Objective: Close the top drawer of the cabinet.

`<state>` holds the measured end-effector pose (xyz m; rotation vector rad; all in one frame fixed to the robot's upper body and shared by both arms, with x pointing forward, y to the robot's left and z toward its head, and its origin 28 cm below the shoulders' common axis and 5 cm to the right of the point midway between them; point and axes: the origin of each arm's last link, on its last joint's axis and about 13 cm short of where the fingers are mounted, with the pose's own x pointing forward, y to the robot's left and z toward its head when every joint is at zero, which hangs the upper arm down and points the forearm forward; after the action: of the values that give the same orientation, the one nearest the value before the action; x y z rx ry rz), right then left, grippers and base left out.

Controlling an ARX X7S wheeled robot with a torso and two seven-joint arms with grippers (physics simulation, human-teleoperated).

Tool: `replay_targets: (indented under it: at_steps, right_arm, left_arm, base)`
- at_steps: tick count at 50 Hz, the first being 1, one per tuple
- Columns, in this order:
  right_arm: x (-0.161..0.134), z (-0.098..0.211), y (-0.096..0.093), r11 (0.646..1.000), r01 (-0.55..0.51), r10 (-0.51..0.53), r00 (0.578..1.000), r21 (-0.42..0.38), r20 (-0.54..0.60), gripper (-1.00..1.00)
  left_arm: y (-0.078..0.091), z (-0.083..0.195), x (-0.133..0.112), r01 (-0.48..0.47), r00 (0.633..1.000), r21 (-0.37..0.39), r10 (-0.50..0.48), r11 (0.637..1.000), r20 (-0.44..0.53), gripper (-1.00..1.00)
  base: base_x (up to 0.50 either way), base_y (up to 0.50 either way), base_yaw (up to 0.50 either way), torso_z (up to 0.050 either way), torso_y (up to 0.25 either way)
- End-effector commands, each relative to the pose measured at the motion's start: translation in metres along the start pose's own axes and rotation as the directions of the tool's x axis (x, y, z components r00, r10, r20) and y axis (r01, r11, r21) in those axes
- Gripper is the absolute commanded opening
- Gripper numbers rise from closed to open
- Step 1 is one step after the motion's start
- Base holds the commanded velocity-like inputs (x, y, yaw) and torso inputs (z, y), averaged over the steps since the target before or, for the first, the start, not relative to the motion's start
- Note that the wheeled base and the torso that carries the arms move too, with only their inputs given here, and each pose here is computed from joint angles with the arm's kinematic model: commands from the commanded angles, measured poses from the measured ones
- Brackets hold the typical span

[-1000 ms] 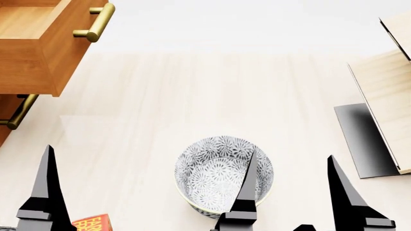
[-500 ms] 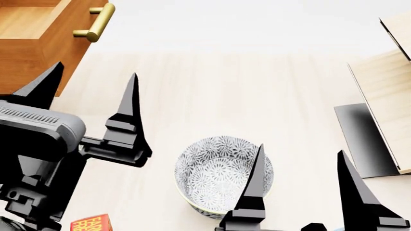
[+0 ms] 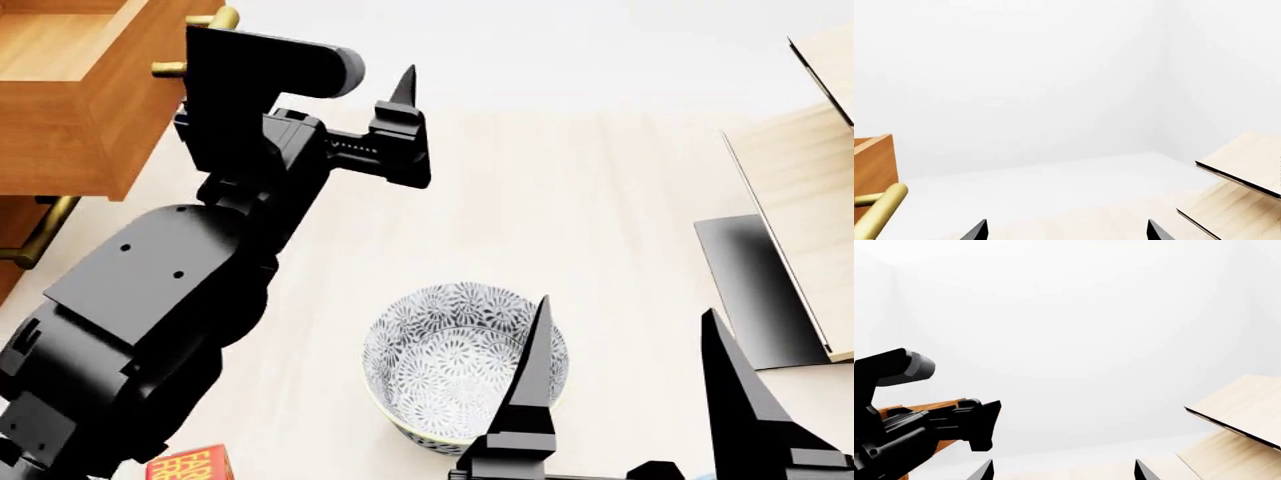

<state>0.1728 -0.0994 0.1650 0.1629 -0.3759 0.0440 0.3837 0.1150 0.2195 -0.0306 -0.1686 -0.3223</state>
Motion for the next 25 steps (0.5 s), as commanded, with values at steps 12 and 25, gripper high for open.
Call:
replay_targets:
  at_steps: [12, 25]
  right_arm:
    - [0.002, -0.003, -0.001, 1.0, -0.001, 0.001, 1.0, 0.026, -0.004, 1.0]
    - [0.002, -0.003, 0.001, 1.0, -0.011, 0.012, 1.0, 0.026, -0.007, 1.0]
  left_arm:
    - [0.049, 0.014, 0.04, -0.212, 0.973, 0.057, 0.216, 0.976, -0.077, 1.0]
    - [0.071, 0.024, 0.039, -0.283, 0.955, 0.101, 0.29, 0.954, -0.059, 1.0]
  base:
    - [0.0, 0.0, 0.0, 0.0, 0.0]
    - [0.0, 0.0, 0.0, 0.0, 0.0]
